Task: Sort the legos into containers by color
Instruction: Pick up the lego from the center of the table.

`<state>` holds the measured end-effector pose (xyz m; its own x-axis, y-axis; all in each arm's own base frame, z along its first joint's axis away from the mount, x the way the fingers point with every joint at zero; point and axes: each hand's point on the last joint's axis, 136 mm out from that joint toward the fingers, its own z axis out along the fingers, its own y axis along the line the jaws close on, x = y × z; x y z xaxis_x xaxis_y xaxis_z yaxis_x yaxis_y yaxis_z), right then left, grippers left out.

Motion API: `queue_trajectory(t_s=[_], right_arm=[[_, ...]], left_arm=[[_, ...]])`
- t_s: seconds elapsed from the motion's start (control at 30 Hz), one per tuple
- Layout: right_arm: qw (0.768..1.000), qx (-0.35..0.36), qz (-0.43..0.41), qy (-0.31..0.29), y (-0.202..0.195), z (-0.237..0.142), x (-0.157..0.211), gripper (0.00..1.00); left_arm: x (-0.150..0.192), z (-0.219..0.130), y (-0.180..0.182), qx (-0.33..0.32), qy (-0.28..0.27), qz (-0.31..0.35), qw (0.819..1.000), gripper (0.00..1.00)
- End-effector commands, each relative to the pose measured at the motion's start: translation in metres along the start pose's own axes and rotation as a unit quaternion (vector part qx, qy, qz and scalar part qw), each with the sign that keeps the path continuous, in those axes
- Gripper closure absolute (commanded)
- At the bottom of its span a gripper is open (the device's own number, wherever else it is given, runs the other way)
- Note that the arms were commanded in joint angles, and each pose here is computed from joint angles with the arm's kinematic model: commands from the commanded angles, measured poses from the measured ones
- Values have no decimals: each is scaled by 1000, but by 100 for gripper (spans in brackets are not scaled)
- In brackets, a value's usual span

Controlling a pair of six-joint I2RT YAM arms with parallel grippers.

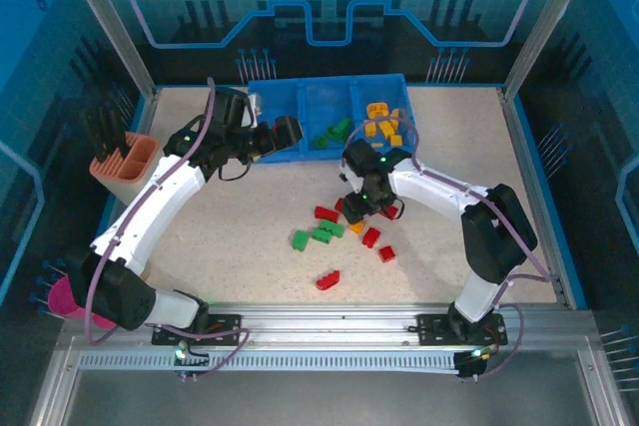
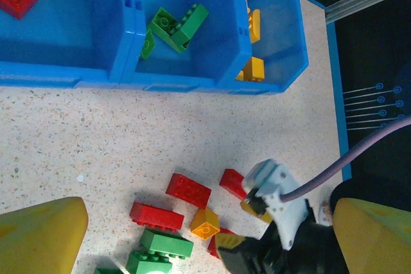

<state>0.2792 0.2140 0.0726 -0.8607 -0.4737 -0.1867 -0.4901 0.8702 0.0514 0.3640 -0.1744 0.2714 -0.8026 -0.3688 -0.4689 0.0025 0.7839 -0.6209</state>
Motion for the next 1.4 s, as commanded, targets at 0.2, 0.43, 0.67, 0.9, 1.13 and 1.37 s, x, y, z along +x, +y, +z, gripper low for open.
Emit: queue_trajectory(t_s=[0.2, 0.43, 0.67, 0.9, 1.13, 1.37], right_arm=[[1000, -10, -4, 12, 9, 21, 6, 35], [999, -8, -26, 41, 9, 46, 5, 36], [997, -4, -27, 66, 7, 62, 14, 41], [996, 0, -29, 87, 5, 64, 27, 48], [994, 3, -25, 108, 1, 58, 47, 46], [993, 0, -12, 115, 3, 60, 53, 60]], left_arm=[[3, -5, 0, -3, 3, 10, 1000, 1], [6, -4, 6, -16, 9, 4, 1000, 1], [5, -2, 9, -23, 7, 0, 1000, 1], [2, 0, 5, -18, 9, -2, 1000, 1], [1, 3, 3, -13, 9, -6, 1000, 1], [0, 6, 1, -7, 10, -5, 1000, 1]])
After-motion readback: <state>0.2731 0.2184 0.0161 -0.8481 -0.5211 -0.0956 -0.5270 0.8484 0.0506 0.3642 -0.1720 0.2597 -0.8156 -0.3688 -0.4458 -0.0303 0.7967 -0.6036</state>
